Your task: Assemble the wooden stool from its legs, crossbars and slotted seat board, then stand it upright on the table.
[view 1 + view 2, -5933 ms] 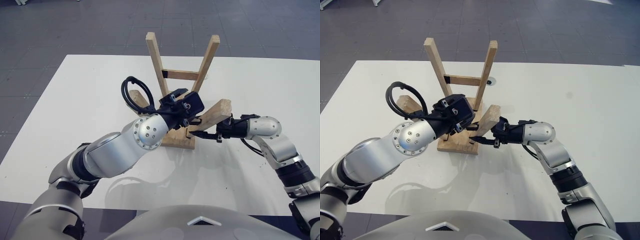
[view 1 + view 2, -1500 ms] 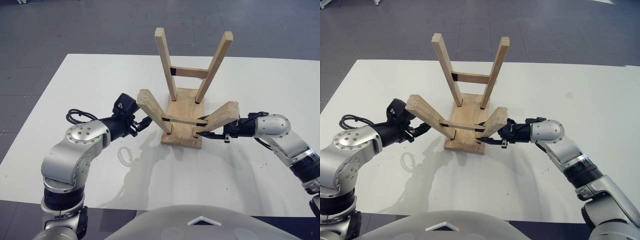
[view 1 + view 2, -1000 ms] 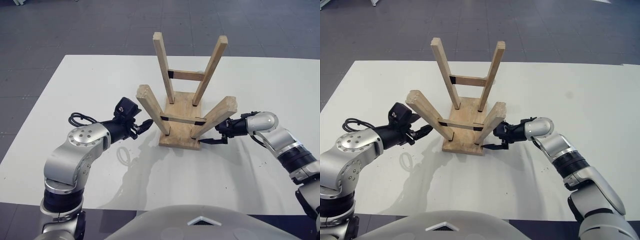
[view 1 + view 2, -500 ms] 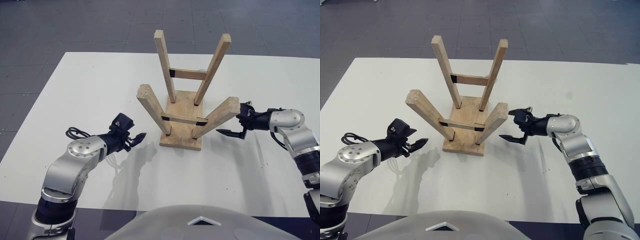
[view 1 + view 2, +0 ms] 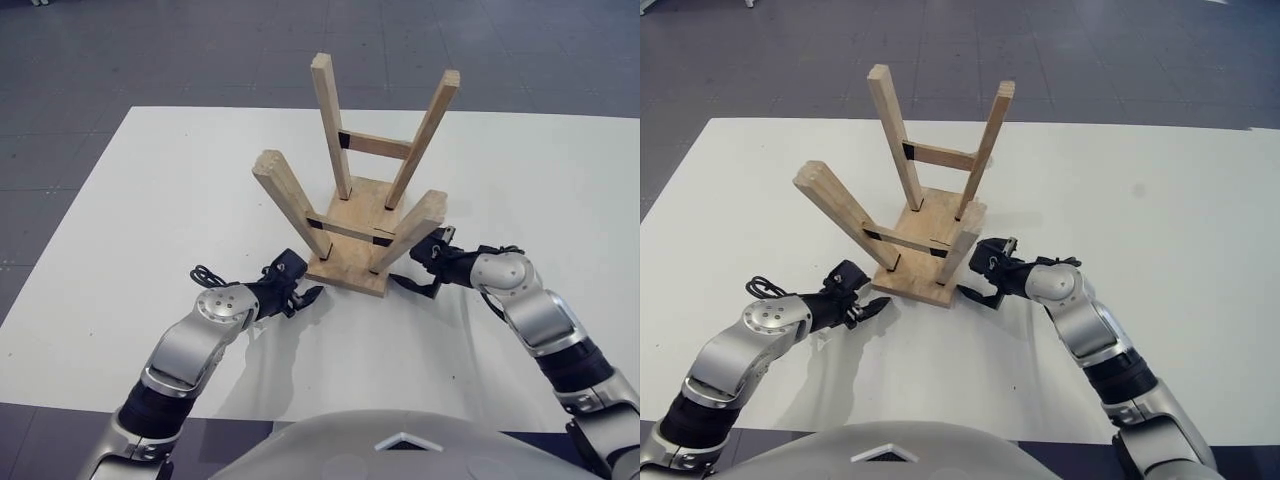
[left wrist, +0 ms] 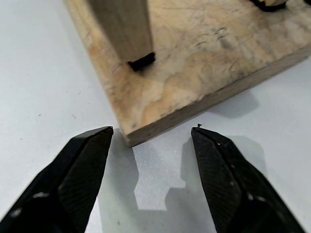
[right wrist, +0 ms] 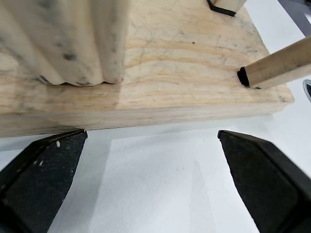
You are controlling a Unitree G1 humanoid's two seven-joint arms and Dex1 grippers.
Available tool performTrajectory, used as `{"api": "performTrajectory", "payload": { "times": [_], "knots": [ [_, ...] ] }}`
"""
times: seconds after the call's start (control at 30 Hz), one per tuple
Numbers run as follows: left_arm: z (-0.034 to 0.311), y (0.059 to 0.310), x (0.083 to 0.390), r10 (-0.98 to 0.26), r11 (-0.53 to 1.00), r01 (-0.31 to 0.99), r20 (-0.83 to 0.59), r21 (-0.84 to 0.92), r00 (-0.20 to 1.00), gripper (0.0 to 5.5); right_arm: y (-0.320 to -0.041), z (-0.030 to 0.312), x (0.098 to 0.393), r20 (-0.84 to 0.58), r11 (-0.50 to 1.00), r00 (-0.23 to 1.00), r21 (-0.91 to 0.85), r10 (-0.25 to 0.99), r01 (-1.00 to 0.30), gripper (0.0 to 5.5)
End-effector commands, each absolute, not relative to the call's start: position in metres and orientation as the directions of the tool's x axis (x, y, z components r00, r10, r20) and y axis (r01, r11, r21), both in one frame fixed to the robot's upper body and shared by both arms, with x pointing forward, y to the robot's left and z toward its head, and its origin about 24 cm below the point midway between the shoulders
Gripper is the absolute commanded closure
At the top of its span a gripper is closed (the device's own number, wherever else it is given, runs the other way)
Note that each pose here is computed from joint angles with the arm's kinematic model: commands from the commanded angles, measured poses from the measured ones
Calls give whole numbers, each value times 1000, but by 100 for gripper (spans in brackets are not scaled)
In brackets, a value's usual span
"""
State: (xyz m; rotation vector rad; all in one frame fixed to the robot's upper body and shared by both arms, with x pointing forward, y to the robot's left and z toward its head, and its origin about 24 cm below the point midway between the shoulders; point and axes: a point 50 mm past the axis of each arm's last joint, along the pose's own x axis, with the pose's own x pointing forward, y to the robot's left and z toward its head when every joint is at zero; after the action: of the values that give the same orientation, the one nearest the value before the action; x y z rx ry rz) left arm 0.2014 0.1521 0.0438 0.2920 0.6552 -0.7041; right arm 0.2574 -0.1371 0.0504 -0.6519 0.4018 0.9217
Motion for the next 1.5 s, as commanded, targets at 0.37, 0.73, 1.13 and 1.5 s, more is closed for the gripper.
{"api": "performTrajectory", "payload": {
  "times": [0.37,0.73,1.13,1.5],
  "knots": [
    [55,151,199,-534,758,652,-595,-22,601,246,-175,112,295,-428,692,797,-414,426,-591,53],
    [107,146,217,-613,744,666,-456,-57,645,246,-176,131,278,-390,750,816,-352,427,-560,53],
    [62,118,235,-589,754,654,-502,-59,633,246,-159,191,285,-196,804,855,-290,481,-519,53],
    [14,112,224,-559,748,658,-617,-86,554,246,-121,268,259,142,681,719,238,680,-692,170]
  ]
}}
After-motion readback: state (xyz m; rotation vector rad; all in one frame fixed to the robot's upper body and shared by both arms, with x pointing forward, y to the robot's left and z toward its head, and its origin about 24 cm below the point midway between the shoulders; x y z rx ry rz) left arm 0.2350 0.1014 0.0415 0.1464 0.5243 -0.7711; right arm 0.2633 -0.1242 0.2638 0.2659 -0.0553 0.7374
